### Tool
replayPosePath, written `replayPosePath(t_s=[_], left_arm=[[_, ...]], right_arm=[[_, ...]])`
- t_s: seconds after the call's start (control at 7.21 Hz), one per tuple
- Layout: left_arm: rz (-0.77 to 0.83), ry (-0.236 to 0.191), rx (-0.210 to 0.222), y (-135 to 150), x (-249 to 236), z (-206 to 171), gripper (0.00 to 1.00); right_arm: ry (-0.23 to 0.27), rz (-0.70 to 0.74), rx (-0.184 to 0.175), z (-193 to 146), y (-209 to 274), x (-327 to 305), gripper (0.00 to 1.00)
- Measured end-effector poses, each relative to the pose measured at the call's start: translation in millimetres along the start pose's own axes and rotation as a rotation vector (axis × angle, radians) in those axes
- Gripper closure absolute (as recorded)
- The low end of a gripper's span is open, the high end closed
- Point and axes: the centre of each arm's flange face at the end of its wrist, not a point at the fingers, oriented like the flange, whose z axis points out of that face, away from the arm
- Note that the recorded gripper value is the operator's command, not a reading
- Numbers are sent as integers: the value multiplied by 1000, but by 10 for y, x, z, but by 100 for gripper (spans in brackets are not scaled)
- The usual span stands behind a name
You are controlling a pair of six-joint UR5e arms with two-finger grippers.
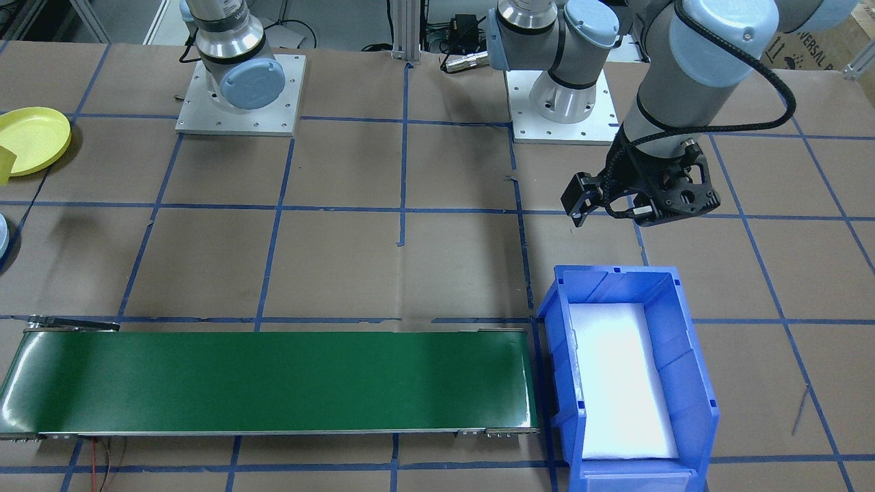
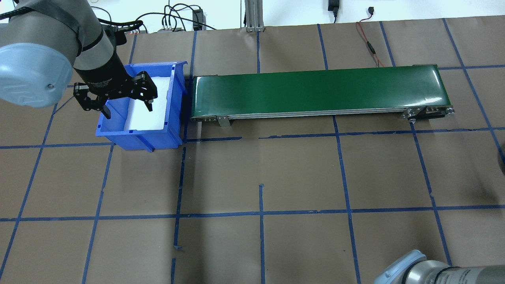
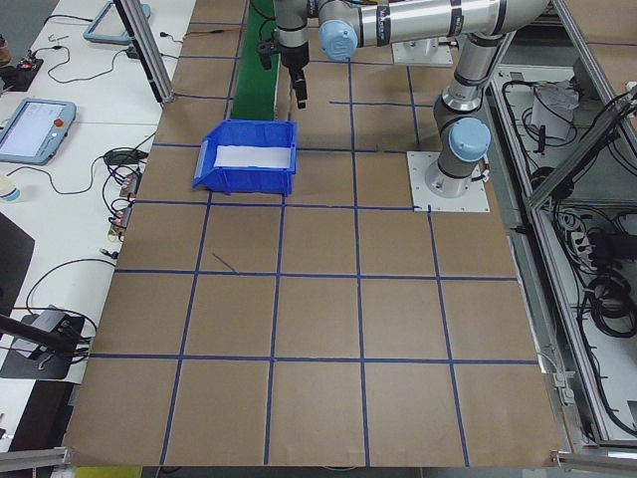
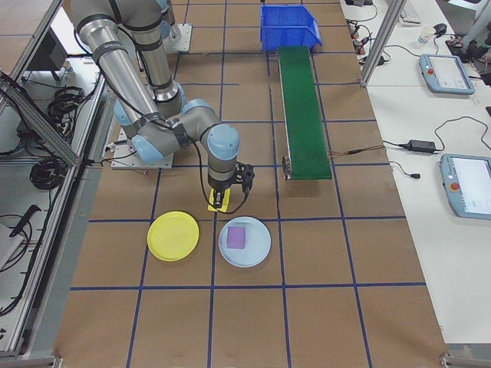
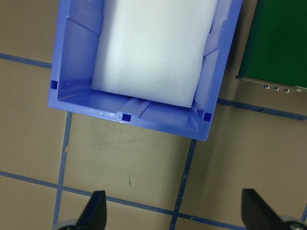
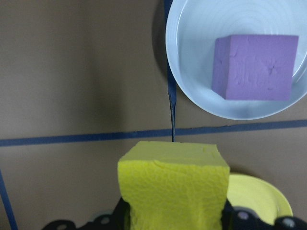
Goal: Move block left to right into plate
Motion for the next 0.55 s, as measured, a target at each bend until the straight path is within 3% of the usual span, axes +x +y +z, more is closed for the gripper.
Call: replayPosePath(t_s=[0.28, 0.55], left_arm=[[7, 0, -4, 1, 2, 17, 0], [13, 0, -4, -1, 2, 18, 0]], right_arm=[[-37, -1, 10, 252, 505, 302, 72], [-88, -6, 64, 449, 903, 498, 71]])
